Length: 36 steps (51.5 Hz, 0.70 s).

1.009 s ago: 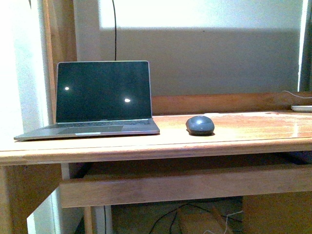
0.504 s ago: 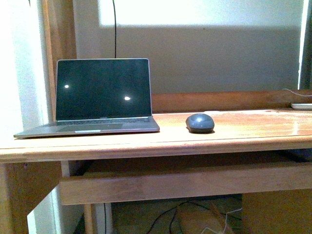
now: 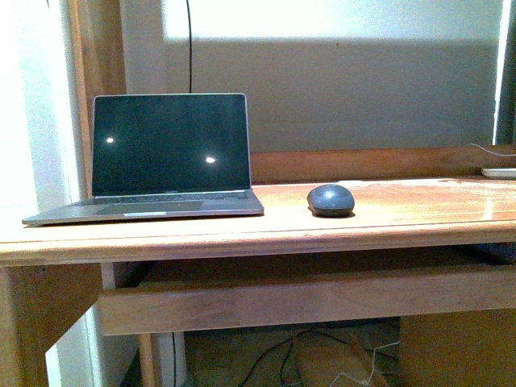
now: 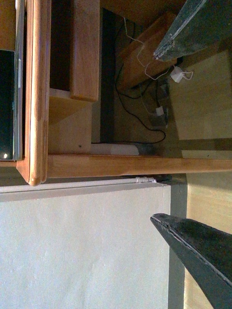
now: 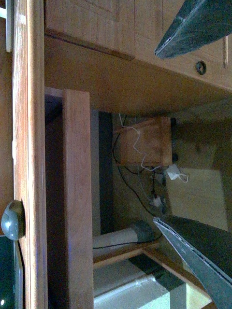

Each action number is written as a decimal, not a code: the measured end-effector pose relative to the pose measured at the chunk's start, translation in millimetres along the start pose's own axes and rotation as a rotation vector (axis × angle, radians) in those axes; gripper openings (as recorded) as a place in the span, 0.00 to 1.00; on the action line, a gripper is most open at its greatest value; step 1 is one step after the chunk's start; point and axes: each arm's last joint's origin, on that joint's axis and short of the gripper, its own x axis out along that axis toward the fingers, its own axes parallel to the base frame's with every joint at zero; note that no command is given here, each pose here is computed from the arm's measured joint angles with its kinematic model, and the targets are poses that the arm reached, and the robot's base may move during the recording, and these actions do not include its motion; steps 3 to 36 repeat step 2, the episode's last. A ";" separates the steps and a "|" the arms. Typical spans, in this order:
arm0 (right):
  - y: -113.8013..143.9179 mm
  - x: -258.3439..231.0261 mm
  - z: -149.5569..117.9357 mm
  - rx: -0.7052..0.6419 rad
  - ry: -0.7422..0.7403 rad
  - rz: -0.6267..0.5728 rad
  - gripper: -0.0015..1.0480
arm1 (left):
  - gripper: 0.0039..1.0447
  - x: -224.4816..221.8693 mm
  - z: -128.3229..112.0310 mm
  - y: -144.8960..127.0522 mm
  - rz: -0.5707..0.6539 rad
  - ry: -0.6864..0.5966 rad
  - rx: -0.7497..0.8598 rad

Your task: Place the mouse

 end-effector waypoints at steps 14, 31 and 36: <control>0.0 0.0 0.0 0.000 0.000 0.000 0.93 | 0.93 0.0 0.0 0.0 0.000 0.000 0.000; 0.0 0.0 0.0 0.000 0.000 0.000 0.93 | 0.93 0.0 0.0 0.0 0.000 0.000 0.000; 0.0 0.0 0.0 0.000 0.000 0.000 0.93 | 0.93 0.0 0.0 0.0 0.000 0.000 0.000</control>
